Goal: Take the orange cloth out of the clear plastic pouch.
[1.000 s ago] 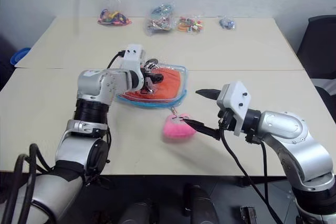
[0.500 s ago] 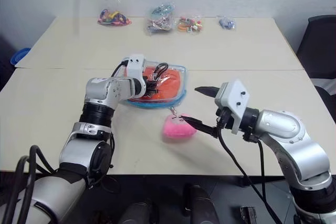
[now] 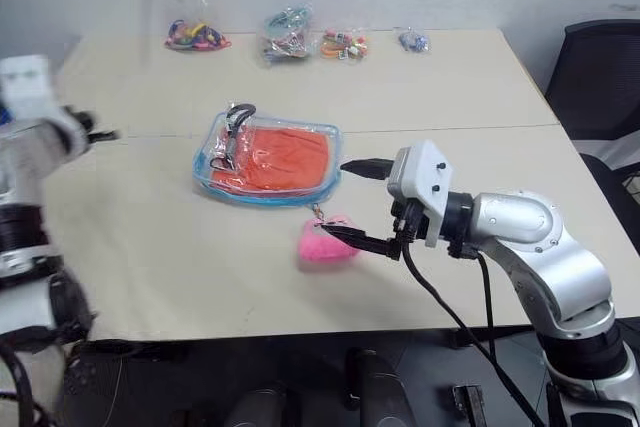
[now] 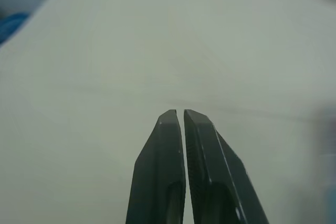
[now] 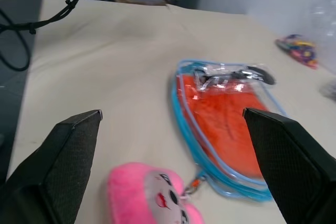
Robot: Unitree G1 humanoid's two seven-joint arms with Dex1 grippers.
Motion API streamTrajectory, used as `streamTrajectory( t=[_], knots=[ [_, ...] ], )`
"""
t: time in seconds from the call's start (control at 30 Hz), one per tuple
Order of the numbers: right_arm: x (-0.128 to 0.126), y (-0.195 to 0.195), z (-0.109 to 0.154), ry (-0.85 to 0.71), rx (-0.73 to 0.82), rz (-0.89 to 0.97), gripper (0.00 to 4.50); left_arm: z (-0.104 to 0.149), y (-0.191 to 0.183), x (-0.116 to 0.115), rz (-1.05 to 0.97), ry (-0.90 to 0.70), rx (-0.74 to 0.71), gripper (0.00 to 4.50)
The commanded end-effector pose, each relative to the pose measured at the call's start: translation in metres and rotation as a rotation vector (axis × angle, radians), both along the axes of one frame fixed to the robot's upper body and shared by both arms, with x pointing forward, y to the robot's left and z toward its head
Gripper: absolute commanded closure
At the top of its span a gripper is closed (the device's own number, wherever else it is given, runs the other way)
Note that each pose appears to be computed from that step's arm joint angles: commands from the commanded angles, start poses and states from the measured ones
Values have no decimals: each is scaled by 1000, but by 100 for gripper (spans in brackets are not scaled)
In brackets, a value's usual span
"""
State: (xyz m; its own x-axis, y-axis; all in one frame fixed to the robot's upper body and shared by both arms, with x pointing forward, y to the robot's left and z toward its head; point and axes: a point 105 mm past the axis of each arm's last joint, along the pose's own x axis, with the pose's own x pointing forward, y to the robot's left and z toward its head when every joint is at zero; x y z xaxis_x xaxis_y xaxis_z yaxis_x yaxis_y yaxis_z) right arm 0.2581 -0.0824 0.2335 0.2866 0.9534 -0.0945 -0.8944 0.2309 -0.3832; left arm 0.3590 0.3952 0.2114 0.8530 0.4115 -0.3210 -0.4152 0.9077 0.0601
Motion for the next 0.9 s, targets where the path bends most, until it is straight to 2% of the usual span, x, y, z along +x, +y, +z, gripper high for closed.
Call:
streamTrajectory(
  t=[0.03,0.13,0.17,0.2,0.3,0.47,0.57,0.77,0.9],
  knots=[
    [-2,2,8,-15,-1,55,0,5,31,-29,70,-65,-13,428],
    [3,2,8,-14,-5,60,0,13,14,-26,-4,-120,-27,428],
    [4,3,7,-15,-7,62,0,19,-1,-19,-63,-156,-46,392],
    [6,4,7,-15,-6,65,0,23,-21,-10,-142,-182,-64,375],
    [8,6,8,-17,-1,69,0,25,-73,12,-304,-173,-76,284],
    [8,7,7,-26,8,51,0,21,-168,46,-495,-115,-102,134],
    [5,5,6,-28,14,31,0,18,-209,59,-544,-91,-107,48],
    [3,1,2,-30,17,-18,0,11,-257,73,-649,-59,-68,48],
    [2,-1,1,-30,25,-47,0,-3,-271,77,-665,-5,-80,48]
  ],
)
